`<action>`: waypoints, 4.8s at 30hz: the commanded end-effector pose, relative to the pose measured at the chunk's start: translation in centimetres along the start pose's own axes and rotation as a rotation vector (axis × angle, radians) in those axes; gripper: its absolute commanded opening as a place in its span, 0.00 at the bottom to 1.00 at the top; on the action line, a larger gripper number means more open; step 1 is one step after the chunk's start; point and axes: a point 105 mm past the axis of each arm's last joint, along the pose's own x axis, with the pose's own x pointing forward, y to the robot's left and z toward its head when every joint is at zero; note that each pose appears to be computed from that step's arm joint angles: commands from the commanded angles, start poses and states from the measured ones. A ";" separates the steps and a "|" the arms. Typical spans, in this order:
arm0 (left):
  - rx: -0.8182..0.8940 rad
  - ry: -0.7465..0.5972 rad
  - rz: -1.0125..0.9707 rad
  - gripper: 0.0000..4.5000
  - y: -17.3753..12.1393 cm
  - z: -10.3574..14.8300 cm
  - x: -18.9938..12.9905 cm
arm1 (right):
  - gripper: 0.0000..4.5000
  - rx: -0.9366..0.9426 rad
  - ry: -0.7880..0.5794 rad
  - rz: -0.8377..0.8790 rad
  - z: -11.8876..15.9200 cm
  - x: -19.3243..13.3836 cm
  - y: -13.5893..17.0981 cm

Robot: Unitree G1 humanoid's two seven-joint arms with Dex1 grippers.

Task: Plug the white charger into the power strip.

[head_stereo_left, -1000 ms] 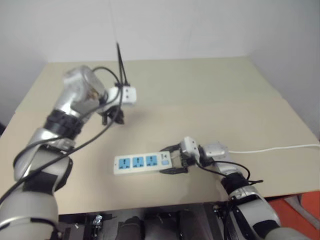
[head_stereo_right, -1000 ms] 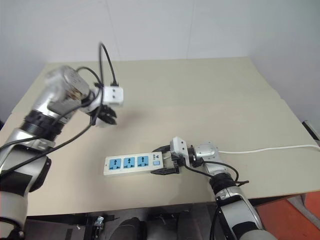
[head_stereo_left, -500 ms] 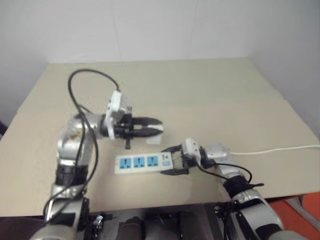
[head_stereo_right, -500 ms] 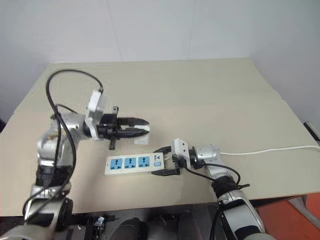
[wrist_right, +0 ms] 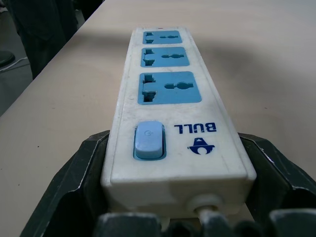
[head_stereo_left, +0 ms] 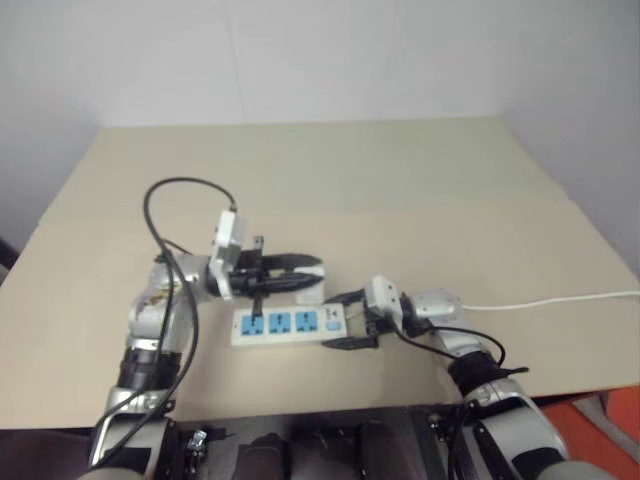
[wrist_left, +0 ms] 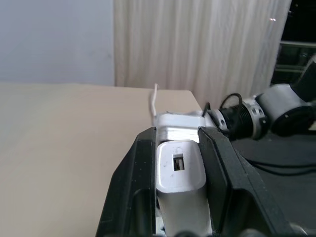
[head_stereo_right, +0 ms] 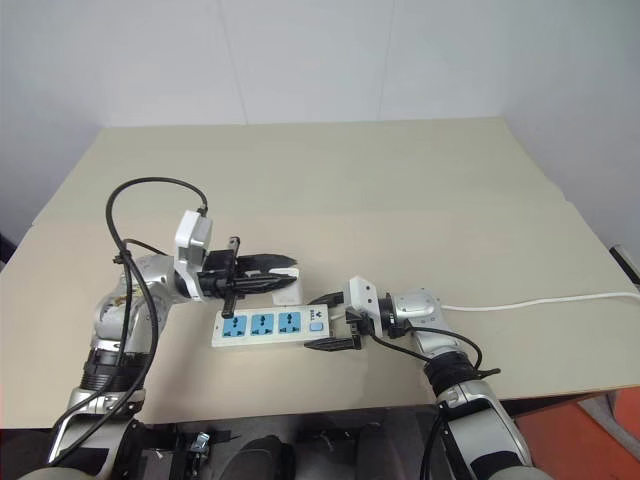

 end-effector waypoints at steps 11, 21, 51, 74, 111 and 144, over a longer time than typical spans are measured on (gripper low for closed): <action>0.002 0.055 -0.024 0.22 -0.4 -2.3 -0.3 | 0.76 0.062 0.089 0.047 -2.6 0.1 1.9; -0.022 0.104 -0.012 0.22 -0.6 -4.0 -0.3 | 0.76 0.057 0.088 0.042 -2.6 0.2 2.0; -0.009 0.174 0.013 0.22 -1.2 -6.9 -1.0 | 0.76 0.047 0.077 0.051 -2.6 0.3 2.1; -0.019 0.258 0.028 0.22 -1.9 -8.4 -2.7 | 0.76 0.032 0.078 0.053 -2.6 0.6 2.2; -0.036 0.379 0.040 0.22 -4.5 -12.7 -5.0 | 0.76 0.032 0.072 0.051 -2.7 0.6 2.4; 0.037 0.374 0.084 0.99 -2.8 -8.9 -5.5 | 0.76 0.051 0.072 0.061 -2.8 0.4 2.5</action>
